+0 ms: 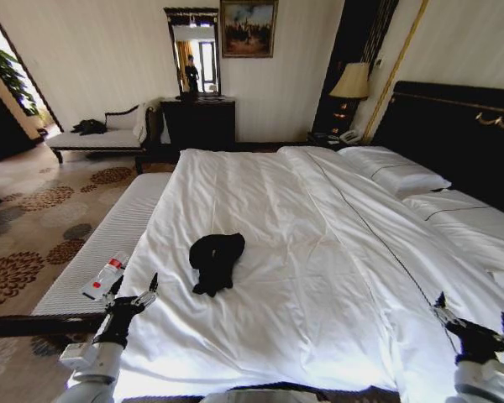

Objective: Fold the clothes on the bed.

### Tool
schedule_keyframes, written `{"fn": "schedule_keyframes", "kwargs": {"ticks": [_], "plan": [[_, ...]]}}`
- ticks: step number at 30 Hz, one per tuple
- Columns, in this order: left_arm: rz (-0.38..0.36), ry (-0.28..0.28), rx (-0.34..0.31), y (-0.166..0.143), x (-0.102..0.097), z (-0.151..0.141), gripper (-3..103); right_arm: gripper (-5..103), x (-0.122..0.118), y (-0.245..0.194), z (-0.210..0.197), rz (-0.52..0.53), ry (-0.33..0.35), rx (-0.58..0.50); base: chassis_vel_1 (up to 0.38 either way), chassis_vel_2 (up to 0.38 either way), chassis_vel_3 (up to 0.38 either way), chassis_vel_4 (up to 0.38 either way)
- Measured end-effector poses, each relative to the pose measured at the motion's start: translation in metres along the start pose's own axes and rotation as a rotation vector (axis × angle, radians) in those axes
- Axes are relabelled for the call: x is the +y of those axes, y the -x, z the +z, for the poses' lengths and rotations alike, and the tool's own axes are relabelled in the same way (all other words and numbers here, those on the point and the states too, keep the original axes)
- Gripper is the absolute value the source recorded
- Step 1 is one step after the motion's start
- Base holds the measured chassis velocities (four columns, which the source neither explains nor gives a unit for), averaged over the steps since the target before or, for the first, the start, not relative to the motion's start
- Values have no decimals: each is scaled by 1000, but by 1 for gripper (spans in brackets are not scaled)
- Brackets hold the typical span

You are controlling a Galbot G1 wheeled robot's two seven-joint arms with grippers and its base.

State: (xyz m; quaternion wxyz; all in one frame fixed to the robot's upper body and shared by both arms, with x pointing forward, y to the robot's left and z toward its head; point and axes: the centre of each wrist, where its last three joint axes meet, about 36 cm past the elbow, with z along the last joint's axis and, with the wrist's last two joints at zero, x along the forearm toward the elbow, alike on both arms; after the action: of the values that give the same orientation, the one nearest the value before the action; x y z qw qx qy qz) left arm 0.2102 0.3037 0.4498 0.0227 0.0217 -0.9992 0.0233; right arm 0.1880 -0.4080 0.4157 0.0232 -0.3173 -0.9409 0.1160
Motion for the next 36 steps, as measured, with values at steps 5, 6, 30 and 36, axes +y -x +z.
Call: {"fn": "schedule_keyframes", "kwargs": {"ticks": [5,6,30,36], "plan": [[-11,5,2,-2,3,0,100,100,13,-1,0,-14,29,-2,117,146,-139,-134],[-11,5,2,-2,3,0,100,100,13,-1,0,-14,29,-2,92,102,-101,-77],[5,17,12,9,7,3,100,100,36,-14,10,-93,47,-13,-12,3,7,-12],[23,22,31,17,8,7,100,100,44,-18,10,-112,50,-10,0,0,0,0]]}}
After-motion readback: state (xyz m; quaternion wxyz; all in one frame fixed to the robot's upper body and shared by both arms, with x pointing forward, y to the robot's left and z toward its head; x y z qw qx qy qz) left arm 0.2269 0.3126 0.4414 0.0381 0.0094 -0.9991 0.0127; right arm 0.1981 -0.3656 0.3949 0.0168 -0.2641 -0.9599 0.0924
